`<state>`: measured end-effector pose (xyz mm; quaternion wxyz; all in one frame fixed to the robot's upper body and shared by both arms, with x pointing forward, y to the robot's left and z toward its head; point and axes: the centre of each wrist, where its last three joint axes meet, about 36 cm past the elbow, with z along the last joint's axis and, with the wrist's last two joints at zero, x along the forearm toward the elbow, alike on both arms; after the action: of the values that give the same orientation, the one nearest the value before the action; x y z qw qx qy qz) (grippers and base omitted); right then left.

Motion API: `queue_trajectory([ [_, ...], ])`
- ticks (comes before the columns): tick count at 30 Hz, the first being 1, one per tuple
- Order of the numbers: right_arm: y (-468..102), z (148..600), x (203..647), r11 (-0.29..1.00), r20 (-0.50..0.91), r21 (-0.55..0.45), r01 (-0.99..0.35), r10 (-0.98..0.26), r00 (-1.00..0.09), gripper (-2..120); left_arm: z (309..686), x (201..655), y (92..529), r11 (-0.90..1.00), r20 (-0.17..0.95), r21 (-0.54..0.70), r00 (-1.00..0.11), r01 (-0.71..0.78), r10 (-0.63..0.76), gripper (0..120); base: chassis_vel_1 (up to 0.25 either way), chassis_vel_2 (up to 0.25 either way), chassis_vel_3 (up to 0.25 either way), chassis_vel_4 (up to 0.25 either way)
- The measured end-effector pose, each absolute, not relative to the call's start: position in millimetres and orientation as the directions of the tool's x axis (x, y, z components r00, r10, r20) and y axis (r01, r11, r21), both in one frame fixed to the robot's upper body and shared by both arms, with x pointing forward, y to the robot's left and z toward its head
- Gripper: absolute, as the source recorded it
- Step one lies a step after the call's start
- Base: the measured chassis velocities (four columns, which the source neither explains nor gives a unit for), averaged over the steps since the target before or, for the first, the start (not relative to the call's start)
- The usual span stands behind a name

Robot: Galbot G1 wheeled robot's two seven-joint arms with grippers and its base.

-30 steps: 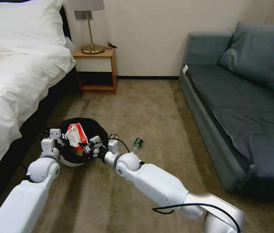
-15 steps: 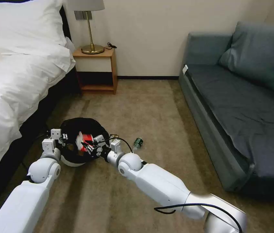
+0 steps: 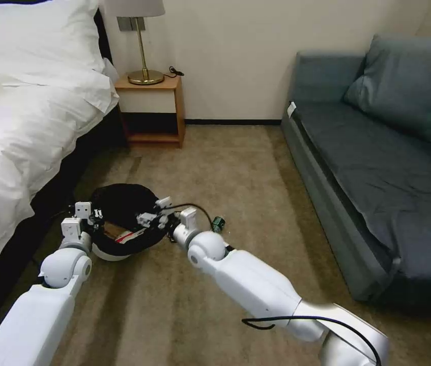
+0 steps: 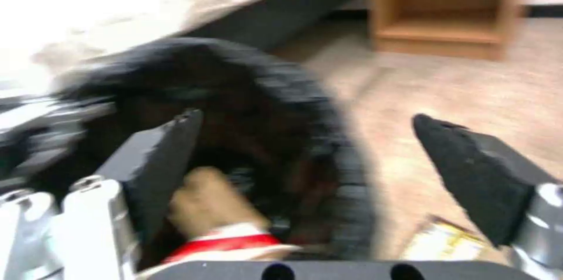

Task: Pick up the trash bin, then pick up the garbage on the floor and place it into the trash bin.

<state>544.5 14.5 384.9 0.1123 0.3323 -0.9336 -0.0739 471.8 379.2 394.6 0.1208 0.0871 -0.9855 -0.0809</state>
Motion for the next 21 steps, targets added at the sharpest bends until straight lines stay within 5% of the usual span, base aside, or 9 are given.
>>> queue_trajectory([
  [5, -29.6, 372.4, 562.9, 0.873, 0.266, 0.229, -0.432, -0.483, -0.834, 100, 393.1, 472.8, 378.6, 0.972, 0.224, 0.177, -0.956, -0.152, -0.19, 5, 0.0, 0.0, 0.0, 0.0],
  [21, -78.9, 332.8, 564.2, 0.926, 0.374, 0.221, -0.305, -0.369, -0.851, 100, 389.1, 480.0, 371.3, 0.974, 0.224, 0.174, -0.958, -0.143, -0.18, 5, 0.0, 0.0, 0.0, 0.0],
])
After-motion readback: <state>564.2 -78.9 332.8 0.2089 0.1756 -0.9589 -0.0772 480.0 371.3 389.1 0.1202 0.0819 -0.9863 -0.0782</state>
